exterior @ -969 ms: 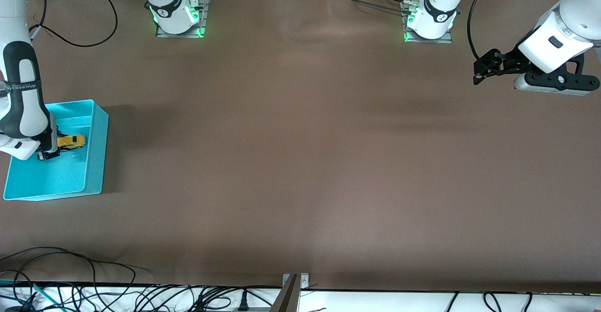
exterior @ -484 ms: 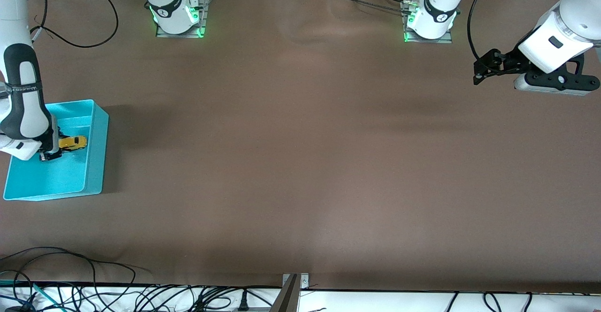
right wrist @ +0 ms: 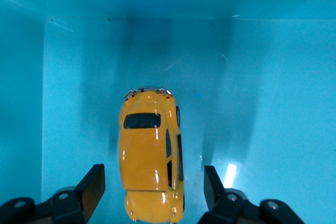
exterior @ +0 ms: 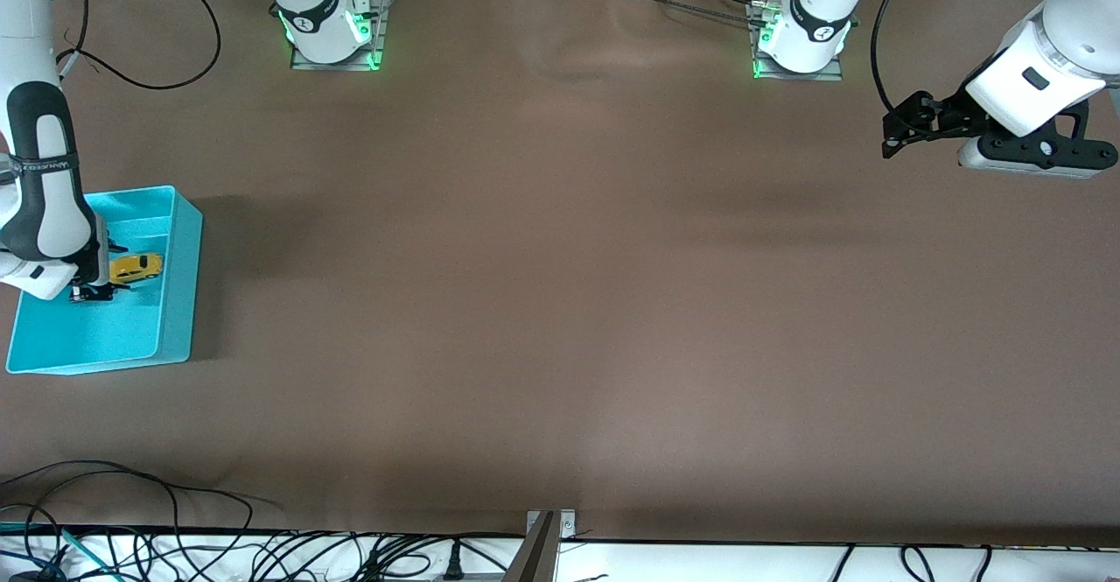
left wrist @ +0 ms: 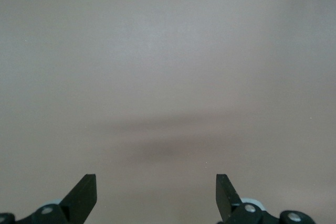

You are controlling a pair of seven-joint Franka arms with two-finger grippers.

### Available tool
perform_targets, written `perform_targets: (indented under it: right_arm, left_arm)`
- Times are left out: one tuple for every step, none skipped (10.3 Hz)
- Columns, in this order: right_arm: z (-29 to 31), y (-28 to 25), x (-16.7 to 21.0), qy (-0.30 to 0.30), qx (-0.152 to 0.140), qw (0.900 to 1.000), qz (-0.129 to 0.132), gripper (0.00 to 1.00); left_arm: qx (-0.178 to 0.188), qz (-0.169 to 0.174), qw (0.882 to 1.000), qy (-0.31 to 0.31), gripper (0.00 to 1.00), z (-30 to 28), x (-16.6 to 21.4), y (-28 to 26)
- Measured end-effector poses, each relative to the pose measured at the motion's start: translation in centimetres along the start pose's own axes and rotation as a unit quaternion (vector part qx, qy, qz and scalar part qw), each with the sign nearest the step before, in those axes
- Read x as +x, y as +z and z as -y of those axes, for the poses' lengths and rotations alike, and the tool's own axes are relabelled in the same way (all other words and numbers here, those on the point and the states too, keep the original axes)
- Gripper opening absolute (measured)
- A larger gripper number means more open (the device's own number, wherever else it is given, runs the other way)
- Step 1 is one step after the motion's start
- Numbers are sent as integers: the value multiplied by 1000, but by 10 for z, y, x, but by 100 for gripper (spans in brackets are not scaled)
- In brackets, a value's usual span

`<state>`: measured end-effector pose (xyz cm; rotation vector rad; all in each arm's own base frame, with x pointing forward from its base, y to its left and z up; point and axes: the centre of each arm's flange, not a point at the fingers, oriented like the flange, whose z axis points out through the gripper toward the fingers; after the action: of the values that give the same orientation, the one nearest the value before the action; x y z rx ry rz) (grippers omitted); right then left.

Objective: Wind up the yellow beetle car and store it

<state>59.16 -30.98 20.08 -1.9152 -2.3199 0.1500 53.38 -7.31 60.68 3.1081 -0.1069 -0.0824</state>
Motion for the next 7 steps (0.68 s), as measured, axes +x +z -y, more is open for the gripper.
perform_targets:
  right_arm:
    - [-5, -10, 1, -3, 1, 1000, -4, 86]
    - [-14, -27, 3, -9, 3, 1000, -9, 93]
    - [-21, -45, 5, -10, 5, 1000, -14, 94]
    - [-26, -63, 7, -2, 8, 1000, -21, 100]
    - [-27, -80, 9, 14, 13, 999, -28, 100]
    - [-27, -99, 12, 37, 19, 998, -36, 100]
    - [-24, -117, 16, 64, 22, 997, -43, 100]
  left_arm:
    - [0, 0, 1000, 0, 100, 0, 0, 0]
    - [0, 0, 1000, 0, 100, 0, 0, 0]
    - [0, 0, 1000, 0, 100, 0, 0, 0]
    - [0, 0, 1000, -1, 100, 1, 0, 0]
    - [0, 0, 1000, -1, 100, 1, 0, 0]
    - [0, 0, 1000, -1, 100, 1, 0, 0]
    - [0, 0, 1000, -1, 100, 1, 0, 0]
